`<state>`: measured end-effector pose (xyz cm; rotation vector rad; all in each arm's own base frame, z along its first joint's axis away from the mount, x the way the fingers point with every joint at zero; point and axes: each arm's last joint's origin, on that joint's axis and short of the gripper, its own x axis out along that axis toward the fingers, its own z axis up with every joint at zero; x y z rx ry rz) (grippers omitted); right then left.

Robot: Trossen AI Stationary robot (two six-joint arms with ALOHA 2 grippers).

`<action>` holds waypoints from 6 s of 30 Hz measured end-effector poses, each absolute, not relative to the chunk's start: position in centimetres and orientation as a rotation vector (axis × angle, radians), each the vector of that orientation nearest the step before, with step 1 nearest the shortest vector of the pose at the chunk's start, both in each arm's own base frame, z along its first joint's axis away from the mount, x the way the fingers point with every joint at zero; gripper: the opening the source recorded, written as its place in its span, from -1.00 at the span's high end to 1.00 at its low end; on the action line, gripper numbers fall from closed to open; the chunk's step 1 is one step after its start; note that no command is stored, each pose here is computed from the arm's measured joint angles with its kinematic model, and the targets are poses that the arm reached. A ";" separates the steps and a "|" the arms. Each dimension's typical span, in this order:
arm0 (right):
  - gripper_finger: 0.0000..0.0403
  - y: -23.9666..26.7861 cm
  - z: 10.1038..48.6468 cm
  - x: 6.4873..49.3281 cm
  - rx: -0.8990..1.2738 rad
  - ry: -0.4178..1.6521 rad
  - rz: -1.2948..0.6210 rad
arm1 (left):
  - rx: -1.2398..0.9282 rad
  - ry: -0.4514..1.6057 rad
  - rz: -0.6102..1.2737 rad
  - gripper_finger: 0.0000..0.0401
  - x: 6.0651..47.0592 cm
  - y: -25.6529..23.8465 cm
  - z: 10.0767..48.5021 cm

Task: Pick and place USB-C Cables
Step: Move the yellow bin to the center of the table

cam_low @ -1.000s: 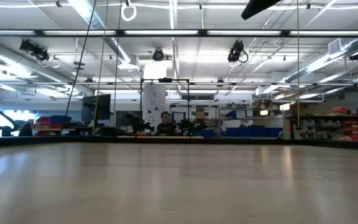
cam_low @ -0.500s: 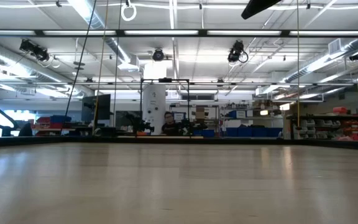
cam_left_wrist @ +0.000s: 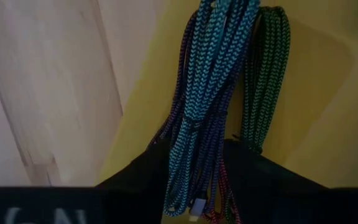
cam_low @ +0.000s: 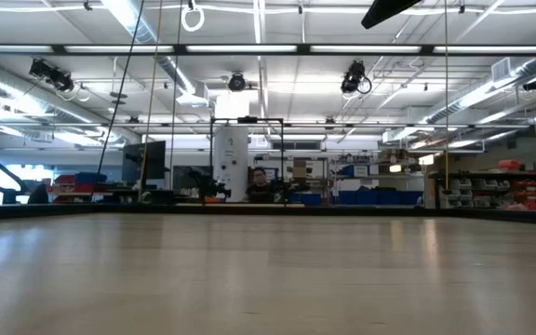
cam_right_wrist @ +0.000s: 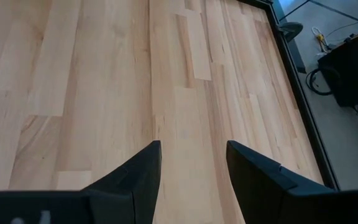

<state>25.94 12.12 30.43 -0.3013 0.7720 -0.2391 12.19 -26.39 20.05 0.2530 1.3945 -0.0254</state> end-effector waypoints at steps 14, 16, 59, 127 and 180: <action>0.07 12.2 30.5 26.1 -0.294 0.757 -0.237 | 0.474 1.421 -0.010 0.29 13.7 -24.4 20.5; 0.07 12.2 30.5 26.0 -0.294 0.757 -0.237 | 0.478 1.428 -0.002 0.29 13.9 -24.1 20.4; 0.07 12.4 30.3 25.6 -0.313 0.787 -0.224 | 0.372 1.427 -0.098 0.93 25.0 -14.8 17.7; 0.07 15.0 30.9 22.6 -0.233 0.790 -0.136 | 0.201 1.254 0.131 0.96 39.1 5.5 17.3; 0.07 15.2 30.9 22.5 -0.234 0.786 -0.128 | 0.237 1.256 0.144 0.51 38.6 6.2 18.3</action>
